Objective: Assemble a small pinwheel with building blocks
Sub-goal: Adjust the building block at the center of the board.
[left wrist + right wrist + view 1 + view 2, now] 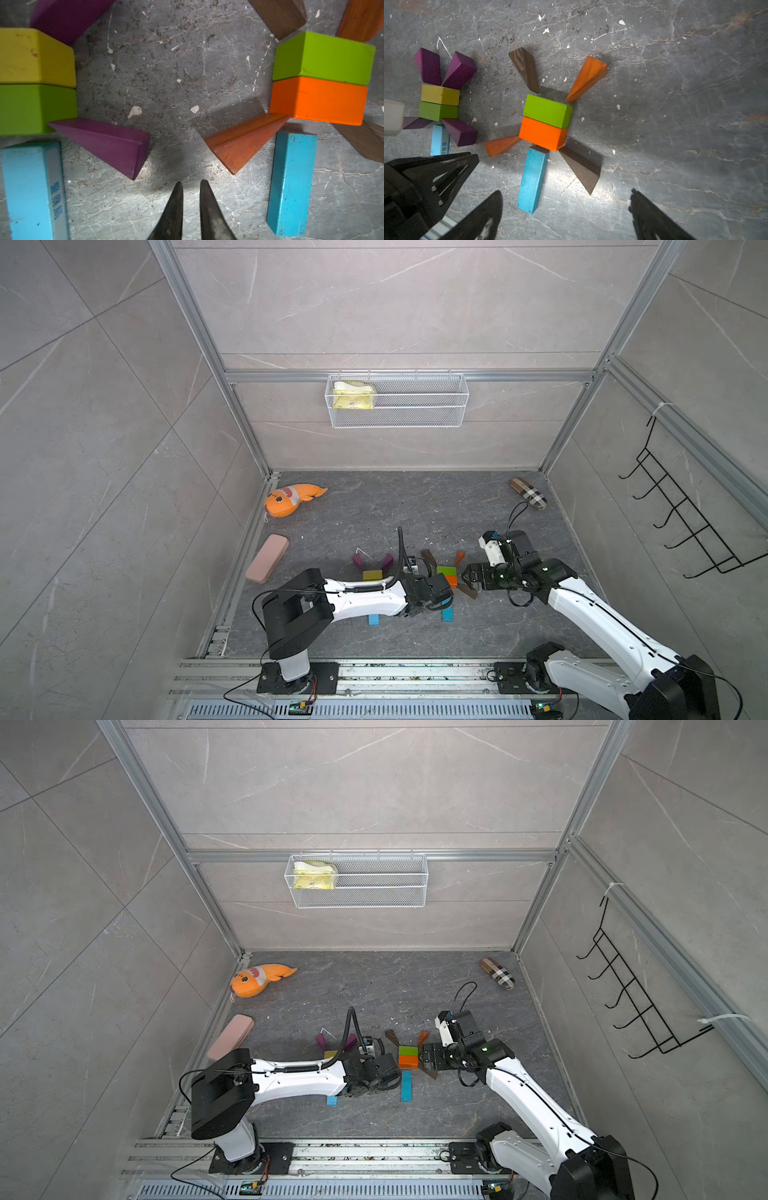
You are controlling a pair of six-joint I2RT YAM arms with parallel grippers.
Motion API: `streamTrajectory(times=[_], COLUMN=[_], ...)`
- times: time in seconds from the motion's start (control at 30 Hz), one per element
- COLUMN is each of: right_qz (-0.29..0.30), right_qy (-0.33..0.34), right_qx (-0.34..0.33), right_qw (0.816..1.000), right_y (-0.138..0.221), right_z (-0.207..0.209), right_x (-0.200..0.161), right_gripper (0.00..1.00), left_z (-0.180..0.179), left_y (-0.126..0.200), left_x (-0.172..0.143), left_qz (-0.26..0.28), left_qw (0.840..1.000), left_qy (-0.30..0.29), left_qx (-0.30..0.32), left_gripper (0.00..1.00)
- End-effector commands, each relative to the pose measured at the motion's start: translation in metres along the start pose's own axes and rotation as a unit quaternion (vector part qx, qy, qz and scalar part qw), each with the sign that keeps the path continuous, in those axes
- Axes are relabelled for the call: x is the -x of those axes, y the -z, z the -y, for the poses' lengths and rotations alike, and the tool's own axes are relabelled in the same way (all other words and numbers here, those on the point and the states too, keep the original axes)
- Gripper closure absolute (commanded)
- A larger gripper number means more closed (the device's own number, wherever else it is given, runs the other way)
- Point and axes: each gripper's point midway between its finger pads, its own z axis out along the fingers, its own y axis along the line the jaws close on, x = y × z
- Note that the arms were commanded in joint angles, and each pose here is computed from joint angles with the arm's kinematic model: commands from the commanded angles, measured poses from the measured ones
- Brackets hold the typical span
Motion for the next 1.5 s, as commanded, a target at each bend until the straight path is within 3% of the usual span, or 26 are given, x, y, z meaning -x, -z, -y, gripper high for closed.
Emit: streamTrajectory(times=[0.0,0.8,1.1,1.47], right_qz=[0.006,0.002,0.001,-0.004], right_qy=[0.002,0.004,0.004,0.003], right_qx=[0.009,0.012,0.013,0.011], right_qw=[1.0,1.0,1.0,1.0], right_y=[0.001,0.0,-0.001,-0.003], right_z=[-0.002,-0.003,-0.003,-0.002], right_x=[0.0,-0.002,-0.002,-0.003], right_gripper=[0.04,0.04,0.05,0.05], left_z=[0.013,0.017,0.015,0.011], left_y=[0.003,-0.004,-0.006,-0.014], left_x=[0.009,0.011,0.009,0.01], left_qz=[0.017,0.005,-0.001,0.003], left_qw=[1.0,1.0,1.0,1.0], left_qy=[0.009,-0.001,0.0,0.001], left_qx=[-0.011,-0.006,-0.001,0.005], left_gripper=[0.79,0.72,0.81,0.79])
